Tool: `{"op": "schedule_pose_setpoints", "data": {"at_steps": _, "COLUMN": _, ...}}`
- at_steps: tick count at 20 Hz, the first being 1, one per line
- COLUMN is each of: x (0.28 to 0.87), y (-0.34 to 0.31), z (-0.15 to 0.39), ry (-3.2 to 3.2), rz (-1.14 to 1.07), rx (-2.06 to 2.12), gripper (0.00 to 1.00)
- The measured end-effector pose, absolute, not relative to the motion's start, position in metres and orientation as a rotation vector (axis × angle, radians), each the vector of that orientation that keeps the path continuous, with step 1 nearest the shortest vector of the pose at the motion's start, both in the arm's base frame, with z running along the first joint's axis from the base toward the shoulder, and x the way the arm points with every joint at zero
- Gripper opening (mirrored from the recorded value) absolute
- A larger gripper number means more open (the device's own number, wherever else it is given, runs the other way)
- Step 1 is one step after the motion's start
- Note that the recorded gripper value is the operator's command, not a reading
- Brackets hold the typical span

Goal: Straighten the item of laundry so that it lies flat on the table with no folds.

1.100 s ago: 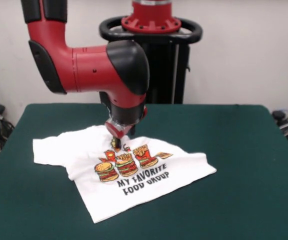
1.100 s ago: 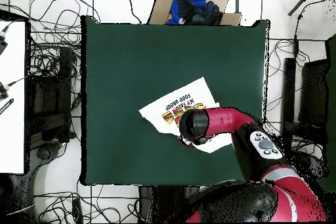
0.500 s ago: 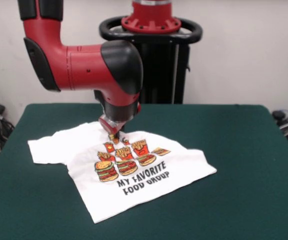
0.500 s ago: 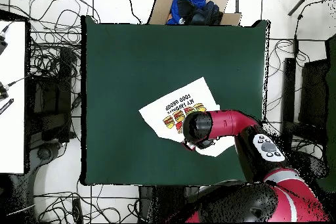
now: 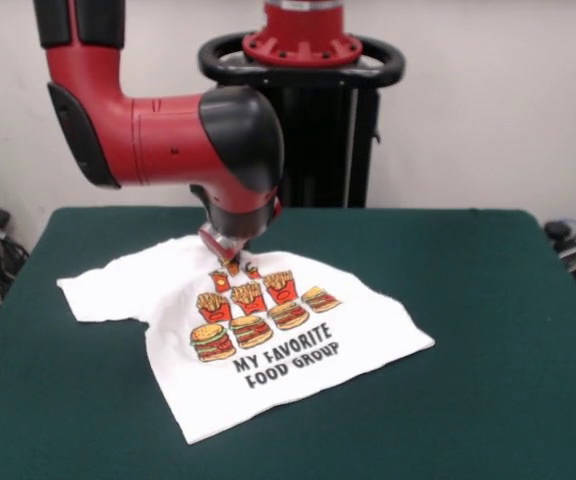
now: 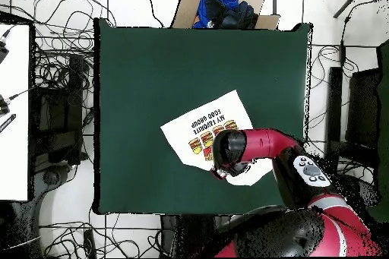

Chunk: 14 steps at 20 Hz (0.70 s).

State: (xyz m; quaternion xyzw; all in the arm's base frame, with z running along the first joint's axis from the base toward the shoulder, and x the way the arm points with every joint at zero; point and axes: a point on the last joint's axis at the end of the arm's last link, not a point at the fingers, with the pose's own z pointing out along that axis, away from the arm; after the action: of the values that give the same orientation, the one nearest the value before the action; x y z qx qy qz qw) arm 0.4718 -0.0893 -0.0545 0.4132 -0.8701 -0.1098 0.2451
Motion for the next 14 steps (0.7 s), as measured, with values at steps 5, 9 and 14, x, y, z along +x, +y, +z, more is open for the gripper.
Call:
{"op": "schedule_pose_setpoints", "data": {"at_steps": 5, "x": 0.464, "y": -0.090, "z": -0.059, "ry": -2.354, "rz": -0.347, "rx": 1.088, "gripper": 0.00}}
{"op": "schedule_pose_setpoints", "data": {"at_steps": 9, "x": 0.459, "y": -0.089, "z": -0.062, "ry": -2.353, "rz": -0.381, "rx": 1.061, "gripper": 0.00}}
{"op": "schedule_pose_setpoints", "data": {"at_steps": 14, "x": 0.458, "y": -0.091, "z": -0.064, "ry": -2.358, "rz": -0.395, "rx": 1.046, "gripper": 0.00}}
